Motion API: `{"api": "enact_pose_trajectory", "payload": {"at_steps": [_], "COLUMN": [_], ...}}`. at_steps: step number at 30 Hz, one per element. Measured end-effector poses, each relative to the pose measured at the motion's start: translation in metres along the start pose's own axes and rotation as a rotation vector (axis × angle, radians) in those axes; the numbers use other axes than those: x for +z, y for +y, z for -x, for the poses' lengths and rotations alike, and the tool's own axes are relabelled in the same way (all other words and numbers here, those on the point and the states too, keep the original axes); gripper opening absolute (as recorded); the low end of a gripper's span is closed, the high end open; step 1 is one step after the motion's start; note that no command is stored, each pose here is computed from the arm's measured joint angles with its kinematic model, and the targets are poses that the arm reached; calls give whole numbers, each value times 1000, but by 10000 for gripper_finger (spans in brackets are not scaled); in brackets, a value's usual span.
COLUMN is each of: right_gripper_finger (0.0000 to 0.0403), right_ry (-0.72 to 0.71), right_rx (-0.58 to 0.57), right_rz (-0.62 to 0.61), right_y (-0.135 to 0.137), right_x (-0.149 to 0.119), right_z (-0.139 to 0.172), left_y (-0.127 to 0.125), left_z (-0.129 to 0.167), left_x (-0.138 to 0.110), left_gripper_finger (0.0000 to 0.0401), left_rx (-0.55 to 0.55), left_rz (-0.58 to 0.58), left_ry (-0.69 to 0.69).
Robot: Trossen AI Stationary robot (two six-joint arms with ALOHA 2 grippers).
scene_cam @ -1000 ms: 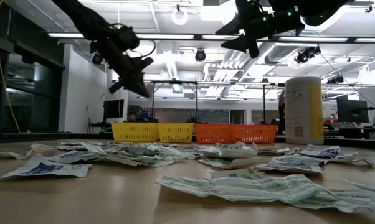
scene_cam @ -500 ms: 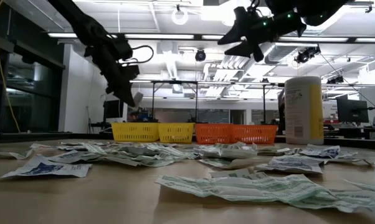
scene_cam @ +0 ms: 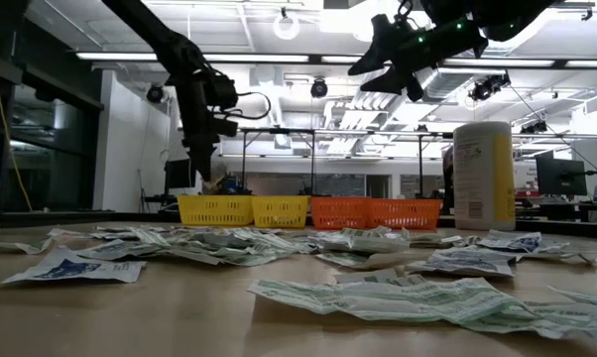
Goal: Pick & Place First Aid Supplies
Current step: Put the orange packet into the left yellow bin, then put the gray packet into the right yellow bin
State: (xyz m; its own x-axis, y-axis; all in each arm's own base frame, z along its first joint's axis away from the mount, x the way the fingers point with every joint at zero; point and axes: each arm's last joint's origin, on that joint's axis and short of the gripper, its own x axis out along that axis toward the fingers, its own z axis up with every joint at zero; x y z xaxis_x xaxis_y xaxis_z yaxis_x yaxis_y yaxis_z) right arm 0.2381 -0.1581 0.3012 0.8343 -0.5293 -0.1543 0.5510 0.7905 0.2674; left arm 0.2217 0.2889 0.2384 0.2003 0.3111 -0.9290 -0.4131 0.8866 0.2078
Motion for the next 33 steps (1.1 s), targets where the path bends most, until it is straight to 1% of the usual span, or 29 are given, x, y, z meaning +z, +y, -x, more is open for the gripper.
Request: {"api": "enact_pose_trajectory", "payload": {"at_steps": [3,7,10,14,17,20,23,25,30,33], "right_gripper_finger": [247,247,247,247,247,247,247,247,247,247], "right_ry": [9,20,20,22,27,38,65,96,211,297], "right_rx": [-3,-7,-7,-4,6,3,11,19,28,45], "right_rz": [-2,-2,-2,-2,-2,-3,-4,-15,-50,-40], "right_y": [0,-1,-1,-1,0,-1,-1,-1,-2,-3], "right_x": [-1,-2,-2,-2,-2,-4,-6,-9,-19,-26], "right_z": [0,0,0,0,0,0,0,0,2,4], "left_y": [-2,-9,-12,-16,-18,-18,-18,-17,-14,-12], "left_z": [-6,-17,-23,-24,-24,-24,-24,-22,-3,11], "left_x": [3,5,7,11,12,12,12,11,17,24], "left_gripper_finger": [0,0,0,4,27,61,93,105,112,112], "left_rx": [-11,-62,-75,-77,-78,-81,-76,-73,-89,-126], "left_rz": [-38,-94,-103,-113,-119,-119,-107,-85,-8,41], "left_ry": [72,160,177,166,164,162,165,170,186,156]}}
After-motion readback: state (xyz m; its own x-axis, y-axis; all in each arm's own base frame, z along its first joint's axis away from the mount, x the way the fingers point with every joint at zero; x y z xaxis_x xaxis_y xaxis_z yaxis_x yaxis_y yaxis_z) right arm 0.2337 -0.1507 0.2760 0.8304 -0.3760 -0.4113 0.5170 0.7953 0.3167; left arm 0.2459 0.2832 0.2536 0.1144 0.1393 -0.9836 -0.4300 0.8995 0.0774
